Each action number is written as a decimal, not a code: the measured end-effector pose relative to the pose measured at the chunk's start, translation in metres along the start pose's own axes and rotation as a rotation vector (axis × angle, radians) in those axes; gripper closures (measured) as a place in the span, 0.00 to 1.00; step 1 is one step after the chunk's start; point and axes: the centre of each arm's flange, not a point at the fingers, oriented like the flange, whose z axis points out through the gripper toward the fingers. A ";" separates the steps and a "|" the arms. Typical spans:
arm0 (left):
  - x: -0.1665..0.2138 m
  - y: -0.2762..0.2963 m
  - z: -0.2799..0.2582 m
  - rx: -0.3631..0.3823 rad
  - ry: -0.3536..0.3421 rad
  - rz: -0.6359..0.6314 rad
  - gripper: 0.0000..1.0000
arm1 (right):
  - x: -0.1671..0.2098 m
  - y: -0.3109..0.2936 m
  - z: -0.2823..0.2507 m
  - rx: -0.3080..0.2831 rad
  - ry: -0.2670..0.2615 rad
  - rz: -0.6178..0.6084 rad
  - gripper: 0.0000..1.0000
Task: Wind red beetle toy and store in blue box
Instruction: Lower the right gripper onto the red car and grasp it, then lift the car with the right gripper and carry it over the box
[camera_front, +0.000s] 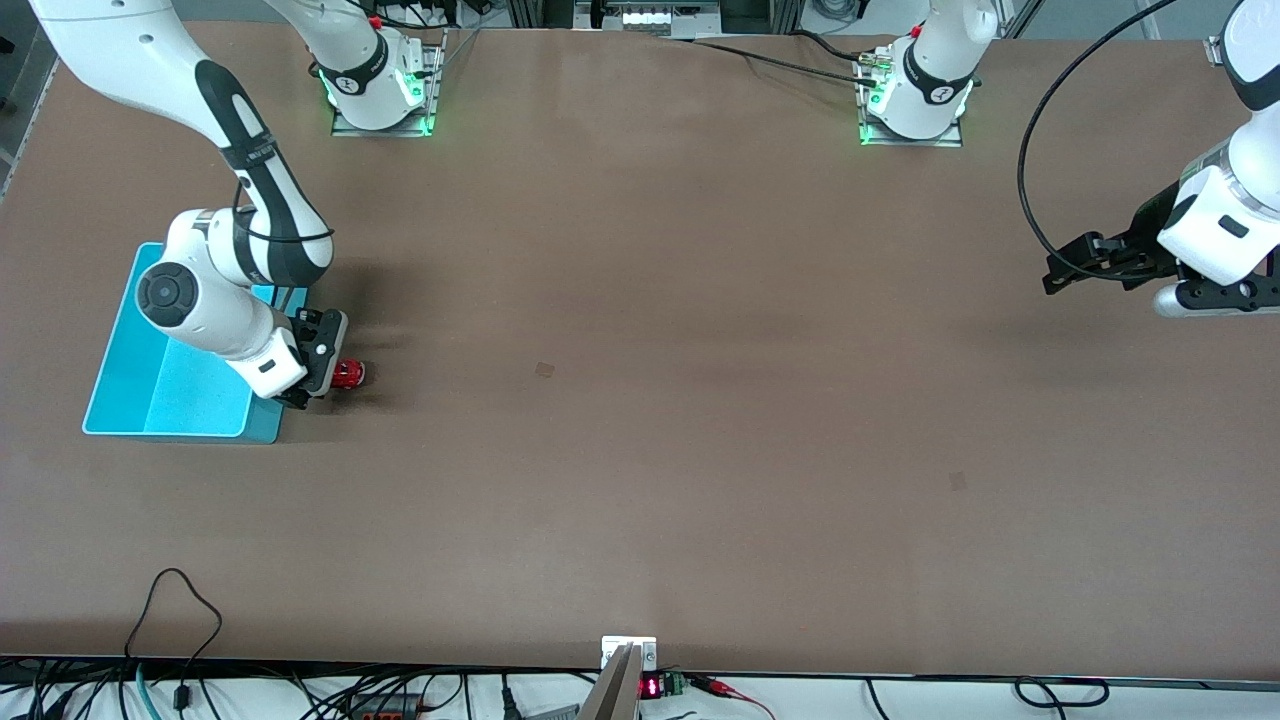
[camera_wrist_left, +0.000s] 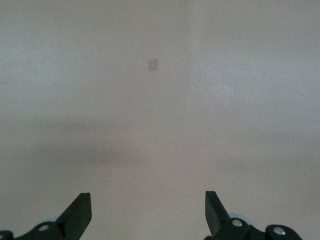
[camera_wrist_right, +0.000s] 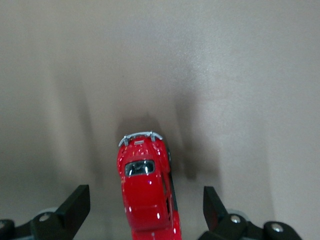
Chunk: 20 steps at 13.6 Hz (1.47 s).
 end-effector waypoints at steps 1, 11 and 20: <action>-0.001 -0.001 -0.001 0.002 0.000 0.022 0.00 | 0.000 -0.002 0.006 -0.009 0.003 -0.005 0.00; -0.009 -0.015 -0.031 0.004 -0.001 0.036 0.00 | -0.007 -0.008 0.019 -0.009 0.003 -0.014 0.42; -0.009 -0.014 -0.032 0.004 -0.003 0.034 0.00 | 0.056 0.025 -0.036 -0.049 0.033 0.312 0.56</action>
